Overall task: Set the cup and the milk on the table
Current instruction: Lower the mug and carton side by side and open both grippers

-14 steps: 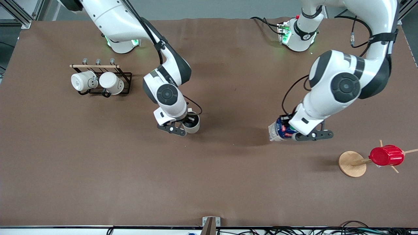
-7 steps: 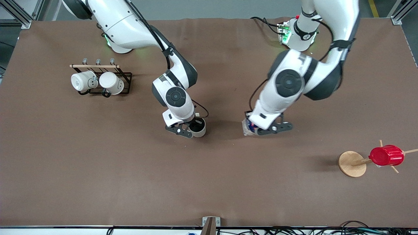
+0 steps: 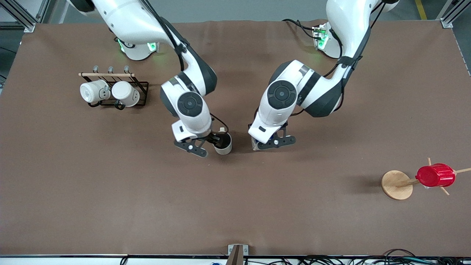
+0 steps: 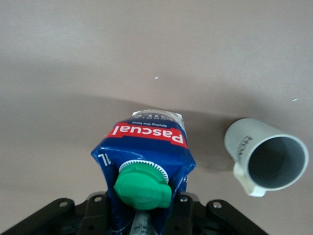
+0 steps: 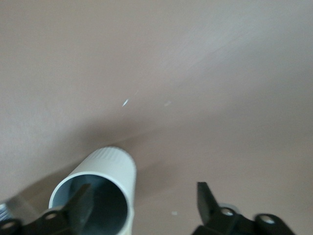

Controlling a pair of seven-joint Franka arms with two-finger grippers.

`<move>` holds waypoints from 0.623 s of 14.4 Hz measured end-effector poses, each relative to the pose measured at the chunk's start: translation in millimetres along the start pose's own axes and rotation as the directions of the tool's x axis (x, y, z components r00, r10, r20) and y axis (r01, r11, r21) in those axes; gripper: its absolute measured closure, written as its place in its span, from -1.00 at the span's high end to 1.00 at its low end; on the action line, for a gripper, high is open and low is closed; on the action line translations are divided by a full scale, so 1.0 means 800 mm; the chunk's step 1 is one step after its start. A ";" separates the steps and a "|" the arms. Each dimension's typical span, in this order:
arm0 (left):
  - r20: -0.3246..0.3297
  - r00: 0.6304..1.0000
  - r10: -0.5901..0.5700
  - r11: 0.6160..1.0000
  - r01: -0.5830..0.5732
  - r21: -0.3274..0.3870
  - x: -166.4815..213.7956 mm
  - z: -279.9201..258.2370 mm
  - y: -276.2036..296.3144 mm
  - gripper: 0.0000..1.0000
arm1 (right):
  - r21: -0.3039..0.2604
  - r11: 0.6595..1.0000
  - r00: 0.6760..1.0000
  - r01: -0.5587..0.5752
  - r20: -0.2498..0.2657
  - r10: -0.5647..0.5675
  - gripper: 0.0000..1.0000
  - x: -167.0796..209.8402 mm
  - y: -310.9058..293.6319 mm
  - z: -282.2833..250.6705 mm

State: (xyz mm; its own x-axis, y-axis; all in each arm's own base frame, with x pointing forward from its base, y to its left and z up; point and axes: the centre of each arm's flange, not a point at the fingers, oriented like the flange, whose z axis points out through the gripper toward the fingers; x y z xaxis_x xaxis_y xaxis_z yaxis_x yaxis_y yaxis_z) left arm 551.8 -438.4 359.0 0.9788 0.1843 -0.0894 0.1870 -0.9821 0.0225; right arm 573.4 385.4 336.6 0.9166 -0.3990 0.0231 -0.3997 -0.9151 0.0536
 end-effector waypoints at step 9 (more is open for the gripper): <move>-0.026 1.000 -0.010 0.999 0.009 -0.047 -0.020 0.034 0.052 -0.22 | -0.012 0.996 0.993 0.086 -0.085 -0.086 0.98 0.160 0.225 -0.196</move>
State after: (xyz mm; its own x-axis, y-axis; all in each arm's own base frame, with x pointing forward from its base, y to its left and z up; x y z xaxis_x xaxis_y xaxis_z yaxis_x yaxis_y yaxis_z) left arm 542.0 -483.1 334.0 0.9788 0.1950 -0.0633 0.1992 -0.9776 0.0684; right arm 618.8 178.7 506.1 0.9444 -0.3122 0.1029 -0.3198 -0.9451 0.0673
